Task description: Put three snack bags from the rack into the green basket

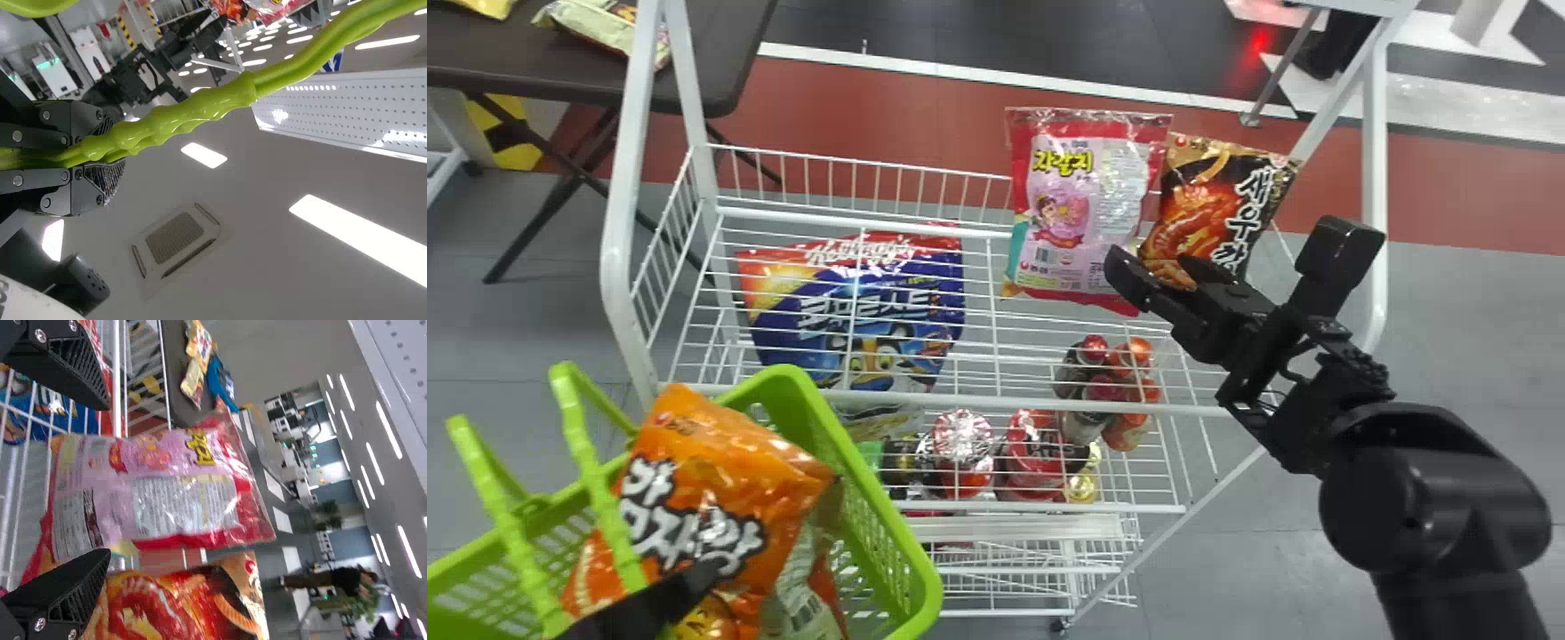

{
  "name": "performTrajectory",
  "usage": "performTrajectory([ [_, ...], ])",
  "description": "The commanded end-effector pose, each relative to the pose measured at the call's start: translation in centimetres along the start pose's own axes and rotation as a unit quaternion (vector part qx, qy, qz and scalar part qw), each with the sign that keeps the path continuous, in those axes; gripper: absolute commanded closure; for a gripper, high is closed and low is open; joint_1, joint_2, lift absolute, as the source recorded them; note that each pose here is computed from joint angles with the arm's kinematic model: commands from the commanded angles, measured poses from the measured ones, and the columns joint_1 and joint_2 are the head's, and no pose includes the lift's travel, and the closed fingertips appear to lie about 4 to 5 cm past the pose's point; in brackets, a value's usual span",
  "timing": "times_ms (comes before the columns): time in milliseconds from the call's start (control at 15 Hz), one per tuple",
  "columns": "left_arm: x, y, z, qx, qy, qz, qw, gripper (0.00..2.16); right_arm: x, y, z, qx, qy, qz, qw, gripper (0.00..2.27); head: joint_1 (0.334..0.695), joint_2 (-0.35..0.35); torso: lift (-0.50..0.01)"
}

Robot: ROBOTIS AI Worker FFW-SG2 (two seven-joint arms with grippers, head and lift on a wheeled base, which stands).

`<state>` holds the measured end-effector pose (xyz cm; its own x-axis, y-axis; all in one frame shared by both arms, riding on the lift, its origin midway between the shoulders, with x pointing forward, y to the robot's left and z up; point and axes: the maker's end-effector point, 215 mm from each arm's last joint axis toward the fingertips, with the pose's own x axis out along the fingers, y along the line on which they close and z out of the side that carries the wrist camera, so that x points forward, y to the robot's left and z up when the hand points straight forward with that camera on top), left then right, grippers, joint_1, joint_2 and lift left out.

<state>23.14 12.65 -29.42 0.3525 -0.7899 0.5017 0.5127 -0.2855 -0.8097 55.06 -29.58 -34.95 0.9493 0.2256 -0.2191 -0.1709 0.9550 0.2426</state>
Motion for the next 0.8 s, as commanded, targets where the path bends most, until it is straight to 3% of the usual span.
performTrajectory([
  [0, -0.6, -1.4, 1.1, -0.024, -0.031, -0.046, 0.9982, 2.15, -0.3, -1.5, 0.8, -0.003, -0.013, -0.02, 1.0, 0.04, 0.695, -0.242, 0.0],
  [67, -0.9, -2.1, 1.6, -0.035, -0.041, -0.063, 0.9966, 2.15, -0.6, -2.1, 1.2, -0.003, -0.019, -0.028, 0.999, 0.04, 0.695, -0.243, 0.0],
  [333, -0.9, -2.3, 1.6, -0.051, -0.043, -0.07, 0.9953, 2.15, -1.6, -5.4, 2.3, -0.013, -0.031, -0.076, 0.997, 0.05, 0.695, -0.26, 0.0],
  [467, -1.1, -2.9, 2.1, -0.09, -0.057, -0.107, 0.9886, 2.15, -2.2, -7.5, 2.8, -0.01, -0.036, -0.098, 0.995, 0.05, 0.695, -0.281, 0.0],
  [533, -1.1, -2.8, 2.1, -0.107, -0.057, -0.111, 0.9864, 2.15, -2.4, -8.5, 2.9, -0.01, -0.037, -0.109, 0.993, 0.05, 0.695, -0.298, 0.0],
  [733, -1.1, -2.3, 1.8, -0.103, -0.05, -0.095, 0.9888, 2.15, -2.1, -10.7, 3.0, -0.013, -0.033, -0.126, 0.991, 0.04, 0.695, -0.33, 0.0],
])
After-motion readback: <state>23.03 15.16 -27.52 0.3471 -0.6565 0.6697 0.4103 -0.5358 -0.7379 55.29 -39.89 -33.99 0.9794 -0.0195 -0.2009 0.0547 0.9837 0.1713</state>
